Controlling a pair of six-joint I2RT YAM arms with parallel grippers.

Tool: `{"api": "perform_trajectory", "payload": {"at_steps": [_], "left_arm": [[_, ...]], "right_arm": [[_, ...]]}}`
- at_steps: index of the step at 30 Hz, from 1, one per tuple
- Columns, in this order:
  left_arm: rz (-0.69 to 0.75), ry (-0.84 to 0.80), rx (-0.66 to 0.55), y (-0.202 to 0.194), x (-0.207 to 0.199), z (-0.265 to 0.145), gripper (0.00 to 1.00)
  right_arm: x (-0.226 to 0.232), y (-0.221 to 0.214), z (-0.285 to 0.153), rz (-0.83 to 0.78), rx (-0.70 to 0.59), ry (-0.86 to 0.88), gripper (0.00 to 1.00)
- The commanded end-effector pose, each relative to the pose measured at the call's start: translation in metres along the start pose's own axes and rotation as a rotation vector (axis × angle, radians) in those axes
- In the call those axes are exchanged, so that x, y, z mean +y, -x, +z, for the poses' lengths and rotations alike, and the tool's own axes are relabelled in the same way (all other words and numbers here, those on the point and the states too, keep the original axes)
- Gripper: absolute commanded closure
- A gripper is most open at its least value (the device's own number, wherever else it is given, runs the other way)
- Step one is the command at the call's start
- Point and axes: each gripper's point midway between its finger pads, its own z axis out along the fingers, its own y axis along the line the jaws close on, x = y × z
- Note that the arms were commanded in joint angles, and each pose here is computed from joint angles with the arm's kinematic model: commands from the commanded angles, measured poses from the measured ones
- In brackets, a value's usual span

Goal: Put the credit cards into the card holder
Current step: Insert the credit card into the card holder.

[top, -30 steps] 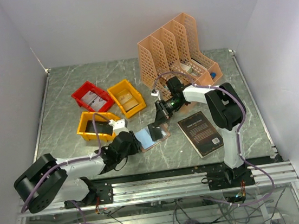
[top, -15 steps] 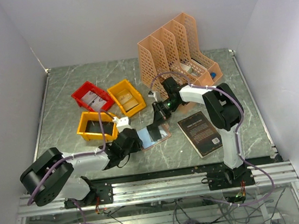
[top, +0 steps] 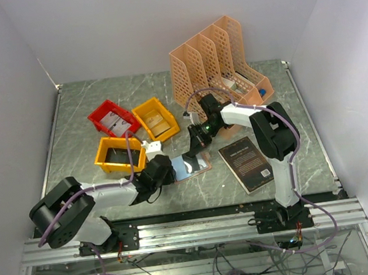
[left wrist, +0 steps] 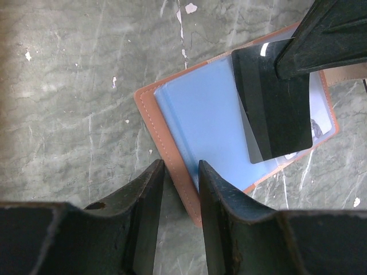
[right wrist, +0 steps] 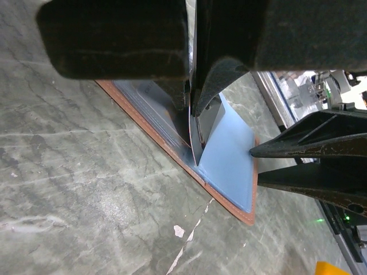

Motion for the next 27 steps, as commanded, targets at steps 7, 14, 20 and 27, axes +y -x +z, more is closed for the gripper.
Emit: {"api": "perform_trajectory", "payload": {"at_steps": [7, 14, 20, 27], "left_arm": [[0.042, 0.034, -0.024, 0.0091, 0.0004, 0.0033, 0.58], [0.046, 0.029, -0.026, 0.0104, -0.0015, 0.0038, 0.59], [0.051, 0.021, -0.027, 0.0115, -0.0039, 0.0047, 0.59], [0.057, 0.015, -0.026, 0.0122, -0.006, 0.0056, 0.59]], "right_arm": [[-0.017, -0.0075, -0.0023, 0.02, 0.02, -0.111, 1.0], [-0.0195, -0.0114, -0.0014, 0.052, 0.032, -0.124, 1.0], [-0.02, -0.0124, -0.0039, 0.055, 0.037, -0.141, 1.0], [-0.017, -0.012, -0.0075, 0.055, 0.03, -0.147, 1.0]]}}
